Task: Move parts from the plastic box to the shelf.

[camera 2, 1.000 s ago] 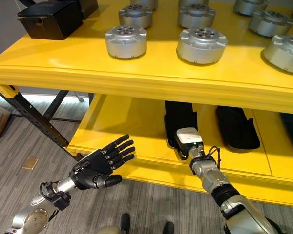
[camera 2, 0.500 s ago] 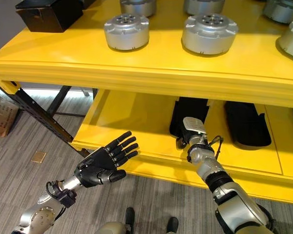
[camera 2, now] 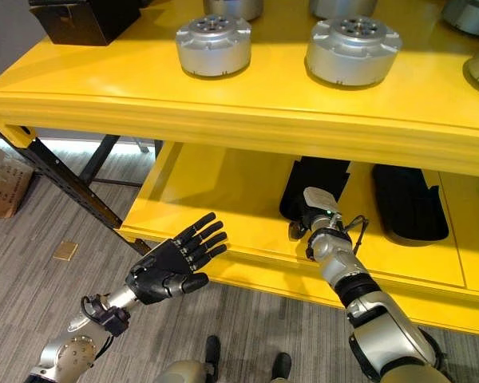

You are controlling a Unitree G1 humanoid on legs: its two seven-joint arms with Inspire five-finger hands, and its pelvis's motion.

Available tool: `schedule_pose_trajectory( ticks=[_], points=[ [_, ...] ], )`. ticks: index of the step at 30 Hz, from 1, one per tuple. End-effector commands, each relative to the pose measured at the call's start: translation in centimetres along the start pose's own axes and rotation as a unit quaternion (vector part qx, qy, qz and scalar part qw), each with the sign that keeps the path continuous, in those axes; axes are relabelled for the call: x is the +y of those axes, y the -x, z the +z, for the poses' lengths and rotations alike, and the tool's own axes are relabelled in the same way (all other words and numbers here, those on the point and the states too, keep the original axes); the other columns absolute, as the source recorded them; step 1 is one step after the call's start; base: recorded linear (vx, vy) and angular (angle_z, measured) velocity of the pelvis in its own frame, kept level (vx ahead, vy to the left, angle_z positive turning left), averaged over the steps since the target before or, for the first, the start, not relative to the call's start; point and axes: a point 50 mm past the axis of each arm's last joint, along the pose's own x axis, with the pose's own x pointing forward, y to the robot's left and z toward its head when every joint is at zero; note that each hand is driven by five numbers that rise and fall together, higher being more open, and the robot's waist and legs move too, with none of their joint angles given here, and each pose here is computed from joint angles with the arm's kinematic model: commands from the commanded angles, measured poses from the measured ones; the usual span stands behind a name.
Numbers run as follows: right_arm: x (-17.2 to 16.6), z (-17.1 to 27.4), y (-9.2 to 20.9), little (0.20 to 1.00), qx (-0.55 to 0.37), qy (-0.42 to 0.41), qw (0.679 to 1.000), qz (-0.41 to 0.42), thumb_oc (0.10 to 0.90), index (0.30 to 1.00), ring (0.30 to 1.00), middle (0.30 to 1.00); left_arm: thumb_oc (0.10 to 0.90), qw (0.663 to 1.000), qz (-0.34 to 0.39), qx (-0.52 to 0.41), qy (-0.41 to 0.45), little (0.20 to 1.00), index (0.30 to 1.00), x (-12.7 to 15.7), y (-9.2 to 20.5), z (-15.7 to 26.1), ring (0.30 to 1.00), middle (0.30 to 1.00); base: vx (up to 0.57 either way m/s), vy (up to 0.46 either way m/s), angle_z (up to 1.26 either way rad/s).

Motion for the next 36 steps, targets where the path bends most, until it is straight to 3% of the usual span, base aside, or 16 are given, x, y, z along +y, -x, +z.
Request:
schedule_pose_trajectory(
  ticks=[1,8,9,10,11,12,36],
  points=[
    [-0.3,3.4,-1.0,0.3,-0.061,0.048,0.997,0.017,0.4,0.3,0.3,0.3,0.9,0.991,-0.106,-0.054,-0.053,1.0,1.0,-2.4,-2.5,3.0,1.0,1.0,0.0,0.0,0.0],
    [0.1,3.7,-0.9,0.3,-0.079,0.076,0.993,0.04,0.4,0.3,0.3,0.3,0.9,0.991,-0.11,-0.048,-0.056,1.0,1.0,-2.4,-2.4,2.9,1.0,1.0,0.01,-0.012,0.01],
    [0.2,3.7,-0.9,0.407,-0.079,0.071,0.993,0.044,0.476,0.407,0.407,0.407,0.9,0.991,-0.111,-0.048,-0.057,1.0,1.0,-2.4,-2.4,2.9,1.0,1.0,0.0,0.0,0.0],
    [0.3,3.7,-0.9,0.599,-0.08,0.074,0.993,0.045,0.614,0.599,0.599,0.599,0.9,0.991,-0.111,-0.048,-0.057,1.0,1.0,-2.4,-2.5,2.9,1.0,1.0,0.0,0.0,0.0],
    [0.3,3.8,-0.9,0.865,-0.083,0.083,0.992,0.045,0.804,0.865,0.865,0.865,0.9,0.991,-0.112,-0.048,-0.057,1.0,1.0,-2.4,-2.4,3.0,1.0,1.0,0.0,0.0,0.0],
    [0.4,3.7,-0.9,1.0,-0.083,0.086,0.992,0.048,0.9,1.0,1.0,1.0,0.9,0.991,-0.113,-0.048,-0.059,1.0,1.0,-2.4,-2.5,3.0,1.0,1.0,0.0,0.0,0.0],
    [1.8,2.6,-0.5,1.0,-0.05,0.11,0.991,0.058,0.9,1.0,1.0,1.0,0.9,0.99,-0.126,-0.036,-0.061,1.0,1.0,-2.6,-2.5,3.0,1.0,1.0,0.0,-0.001,0.0]
  ],
)
